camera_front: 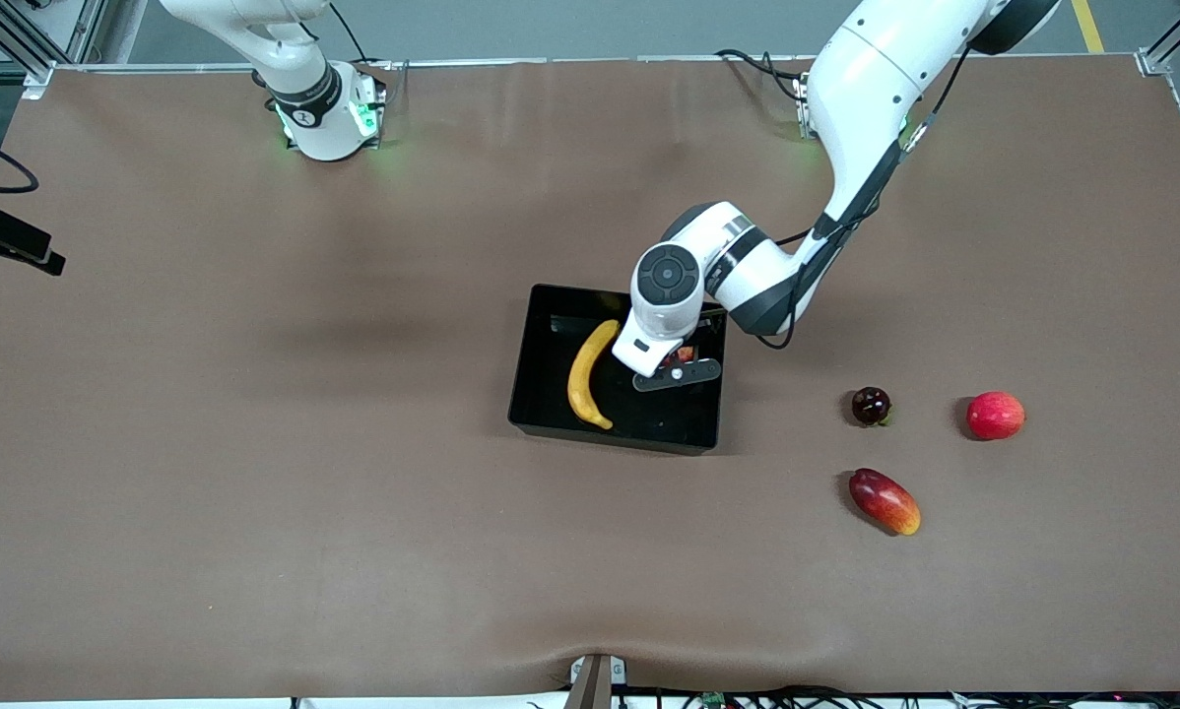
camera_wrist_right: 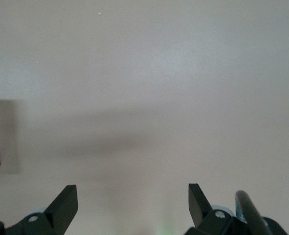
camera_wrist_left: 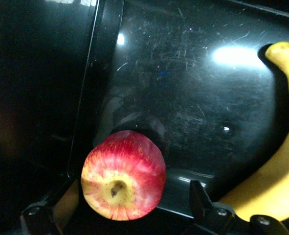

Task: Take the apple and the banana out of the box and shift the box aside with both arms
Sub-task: 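Lower the left gripper and grasp the red apple in the tray, then lift the apple with the left gripper and carry it beside the mango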

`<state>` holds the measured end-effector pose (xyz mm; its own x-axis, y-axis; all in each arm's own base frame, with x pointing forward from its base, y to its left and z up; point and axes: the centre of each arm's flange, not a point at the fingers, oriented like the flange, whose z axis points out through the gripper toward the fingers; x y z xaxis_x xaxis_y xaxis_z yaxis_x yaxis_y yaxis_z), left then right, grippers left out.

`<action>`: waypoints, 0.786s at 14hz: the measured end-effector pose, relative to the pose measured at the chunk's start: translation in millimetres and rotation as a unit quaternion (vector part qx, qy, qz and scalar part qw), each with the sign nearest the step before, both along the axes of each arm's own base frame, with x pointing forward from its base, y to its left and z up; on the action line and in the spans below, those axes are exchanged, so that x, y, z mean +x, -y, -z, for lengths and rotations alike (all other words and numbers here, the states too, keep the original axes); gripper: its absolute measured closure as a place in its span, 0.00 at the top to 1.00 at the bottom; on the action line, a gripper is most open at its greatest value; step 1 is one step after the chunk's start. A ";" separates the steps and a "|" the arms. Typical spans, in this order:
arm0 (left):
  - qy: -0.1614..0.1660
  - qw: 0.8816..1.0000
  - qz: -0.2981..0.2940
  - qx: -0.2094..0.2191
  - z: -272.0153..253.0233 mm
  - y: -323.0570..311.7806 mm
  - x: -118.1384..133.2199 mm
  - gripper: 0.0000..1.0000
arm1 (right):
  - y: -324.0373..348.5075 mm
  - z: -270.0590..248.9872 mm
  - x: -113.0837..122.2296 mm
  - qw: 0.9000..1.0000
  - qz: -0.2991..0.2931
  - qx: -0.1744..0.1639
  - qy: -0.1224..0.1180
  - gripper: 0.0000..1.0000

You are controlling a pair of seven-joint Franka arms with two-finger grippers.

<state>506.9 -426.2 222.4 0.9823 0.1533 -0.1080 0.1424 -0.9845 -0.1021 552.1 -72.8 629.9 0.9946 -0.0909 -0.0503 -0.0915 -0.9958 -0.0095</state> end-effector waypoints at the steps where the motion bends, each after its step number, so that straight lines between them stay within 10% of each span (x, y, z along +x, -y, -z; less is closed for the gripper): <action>1: 0.000 1.000 0.002 0.003 2.5 0.1 -0.6 1.00 | 0.5 0.0 0.0 1.000 0.000 0.000 0.000 1.00; 5: 0.005 1.000 0.008 0.014 8.5 -1.6 -0.8 1.00 | 0.7 0.0 0.1 1.000 0.001 0.000 0.000 1.00; 11: 0.004 0.999 0.015 0.038 4.4 -5.1 1.7 0.74 | 0.7 0.5 0.4 1.000 0.001 0.000 0.000 1.00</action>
<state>508.6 -421.1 218.0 0.9873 0.1309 -0.0903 0.1136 -0.9779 -0.1755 552.5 -73.5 629.4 0.9945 -0.0922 -0.0501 -0.0928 -0.9956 -0.0094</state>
